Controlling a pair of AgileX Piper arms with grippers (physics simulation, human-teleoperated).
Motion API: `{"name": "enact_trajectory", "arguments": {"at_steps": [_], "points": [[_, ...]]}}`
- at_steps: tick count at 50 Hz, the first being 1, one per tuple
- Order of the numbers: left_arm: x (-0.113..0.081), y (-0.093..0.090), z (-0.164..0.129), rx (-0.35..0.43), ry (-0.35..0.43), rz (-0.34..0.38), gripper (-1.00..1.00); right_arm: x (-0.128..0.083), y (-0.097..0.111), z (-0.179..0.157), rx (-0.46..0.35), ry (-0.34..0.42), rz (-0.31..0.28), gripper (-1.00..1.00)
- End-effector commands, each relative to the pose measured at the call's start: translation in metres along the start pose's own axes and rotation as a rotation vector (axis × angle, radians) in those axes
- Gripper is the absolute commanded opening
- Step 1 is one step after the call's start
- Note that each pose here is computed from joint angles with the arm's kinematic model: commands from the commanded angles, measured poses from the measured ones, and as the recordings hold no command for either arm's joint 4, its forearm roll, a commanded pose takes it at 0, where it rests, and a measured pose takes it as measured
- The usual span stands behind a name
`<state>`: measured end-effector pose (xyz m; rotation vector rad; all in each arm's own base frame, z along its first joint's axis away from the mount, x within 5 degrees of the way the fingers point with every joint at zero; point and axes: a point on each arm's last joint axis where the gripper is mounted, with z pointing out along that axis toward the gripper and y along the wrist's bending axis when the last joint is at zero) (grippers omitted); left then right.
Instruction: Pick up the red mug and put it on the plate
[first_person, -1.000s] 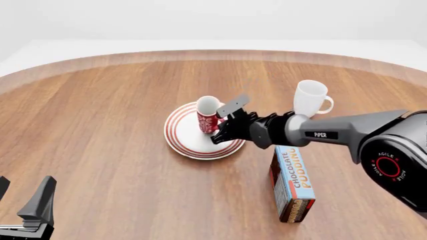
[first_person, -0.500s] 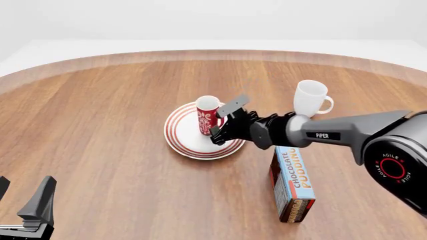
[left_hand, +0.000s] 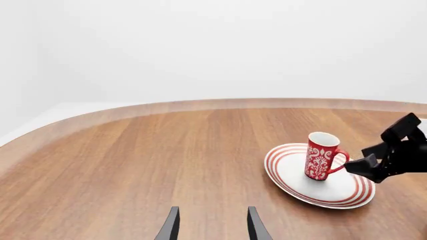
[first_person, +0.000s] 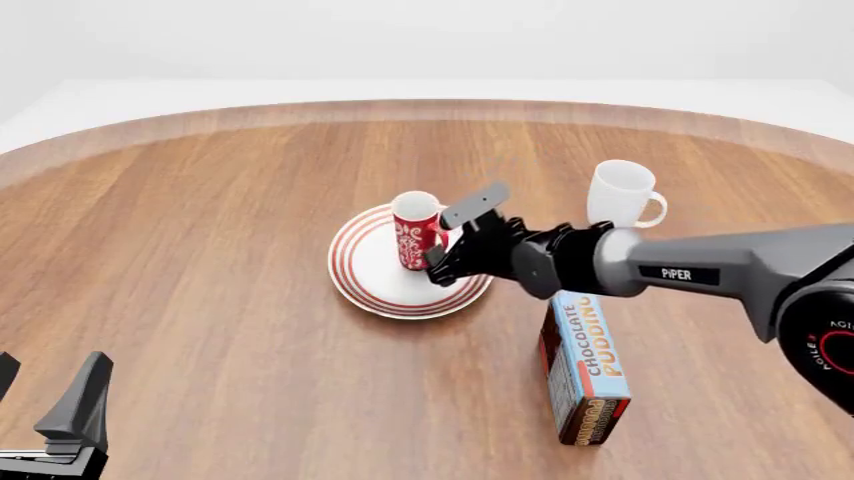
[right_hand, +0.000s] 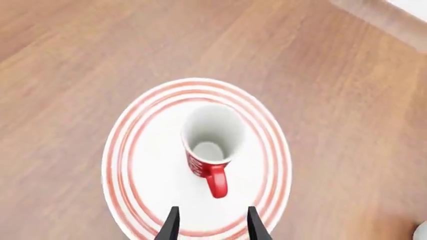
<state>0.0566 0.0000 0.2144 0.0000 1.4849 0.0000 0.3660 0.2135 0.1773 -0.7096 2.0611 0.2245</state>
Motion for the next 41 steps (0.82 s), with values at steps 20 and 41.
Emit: {"name": "enact_trajectory", "arguments": {"at_steps": [20, 41], "points": [[0.000, 0.000, 0.000, 0.000, 0.000, 0.000, 1.00, -0.020, -0.001, -0.062, 0.001, -0.037, -0.008, 1.00], [0.000, 0.000, 0.000, 0.000, 0.000, 0.000, 1.00, -0.047, 0.004, -0.100, -0.019, -0.030, -0.047, 1.00]]}}
